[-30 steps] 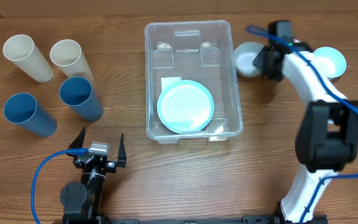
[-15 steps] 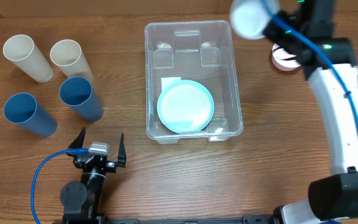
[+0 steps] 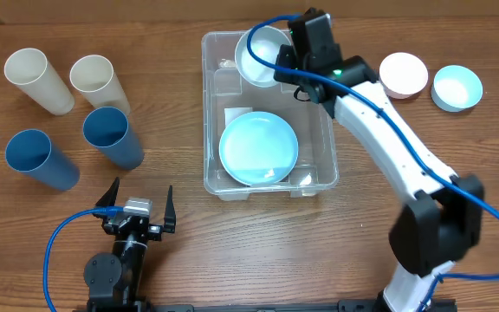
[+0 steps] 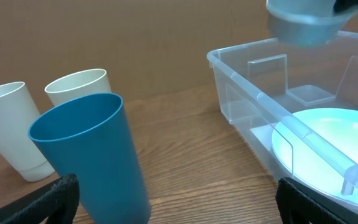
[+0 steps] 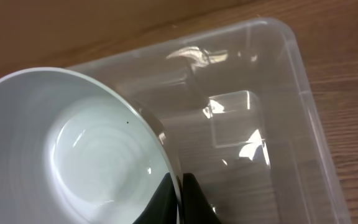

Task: Pack container
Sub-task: 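Carry the grey bowl into the bin and set it down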

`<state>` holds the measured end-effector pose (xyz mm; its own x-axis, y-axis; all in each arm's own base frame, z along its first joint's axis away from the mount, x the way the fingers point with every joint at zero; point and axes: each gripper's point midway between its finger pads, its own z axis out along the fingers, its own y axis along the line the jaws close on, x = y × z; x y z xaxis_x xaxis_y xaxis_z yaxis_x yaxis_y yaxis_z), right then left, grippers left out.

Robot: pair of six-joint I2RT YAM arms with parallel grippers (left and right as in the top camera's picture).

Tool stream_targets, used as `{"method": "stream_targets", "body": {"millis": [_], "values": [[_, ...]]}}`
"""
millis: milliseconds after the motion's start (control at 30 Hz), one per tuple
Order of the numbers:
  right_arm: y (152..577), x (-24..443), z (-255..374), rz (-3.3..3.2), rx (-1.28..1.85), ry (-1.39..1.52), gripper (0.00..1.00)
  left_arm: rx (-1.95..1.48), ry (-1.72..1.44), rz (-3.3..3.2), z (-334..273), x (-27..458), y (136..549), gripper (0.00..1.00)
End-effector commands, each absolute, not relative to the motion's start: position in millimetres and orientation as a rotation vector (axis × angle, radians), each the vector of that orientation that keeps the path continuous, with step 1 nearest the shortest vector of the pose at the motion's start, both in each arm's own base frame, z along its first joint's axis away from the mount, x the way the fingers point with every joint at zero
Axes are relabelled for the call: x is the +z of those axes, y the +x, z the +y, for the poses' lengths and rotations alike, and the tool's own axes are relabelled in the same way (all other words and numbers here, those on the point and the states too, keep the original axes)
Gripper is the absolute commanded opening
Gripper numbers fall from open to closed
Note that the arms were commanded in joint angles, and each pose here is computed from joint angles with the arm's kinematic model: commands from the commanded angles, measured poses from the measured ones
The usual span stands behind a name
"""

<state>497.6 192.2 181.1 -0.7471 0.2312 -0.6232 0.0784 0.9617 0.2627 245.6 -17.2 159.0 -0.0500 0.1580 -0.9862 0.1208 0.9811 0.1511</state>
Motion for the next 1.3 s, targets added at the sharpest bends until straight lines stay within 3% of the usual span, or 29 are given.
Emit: {"method": "stream_targets", "body": {"millis": [0,200,600,633,667,733,767,1100,1267], "values": [[507.4,149.5,183.9,2.438,0.182,0.235,0.04,0.042,0.233,1.617,-17.5,159.4,245.2,1.0],[516.2,111.7,173.3,2.467,0.036,0.198,0.04,0.042,0.233,1.617,-17.5,159.4,245.2,1.0],[532.1,89.9,149.3,2.428,-0.181,0.131,0.04,0.042,0.233,1.617,-17.5,159.4,245.2,1.0],[533.0,90.0,147.7,2.426,-0.181,0.136,0.06,0.042,0.233,1.617,-17.5,159.4,245.2,1.0],[534.4,90.6,145.9,2.422,-0.18,0.142,0.14,0.042,0.233,1.617,-17.5,159.4,245.2,1.0],[536.4,91.4,143.2,2.418,-0.184,0.135,0.43,0.042,0.233,1.617,-17.5,159.4,245.2,1.0],[536.6,91.4,143.3,2.42,-0.185,0.124,0.48,0.042,0.233,1.617,-17.5,159.4,245.2,1.0],[534.8,103.8,175.2,2.414,-0.193,-0.16,0.52,0.042,0.233,1.617,-17.5,159.4,245.2,1.0],[528.4,152.2,209.3,2.397,-0.118,-0.218,0.52,0.042,0.233,1.617,-17.5,159.4,245.2,1.0]]}}
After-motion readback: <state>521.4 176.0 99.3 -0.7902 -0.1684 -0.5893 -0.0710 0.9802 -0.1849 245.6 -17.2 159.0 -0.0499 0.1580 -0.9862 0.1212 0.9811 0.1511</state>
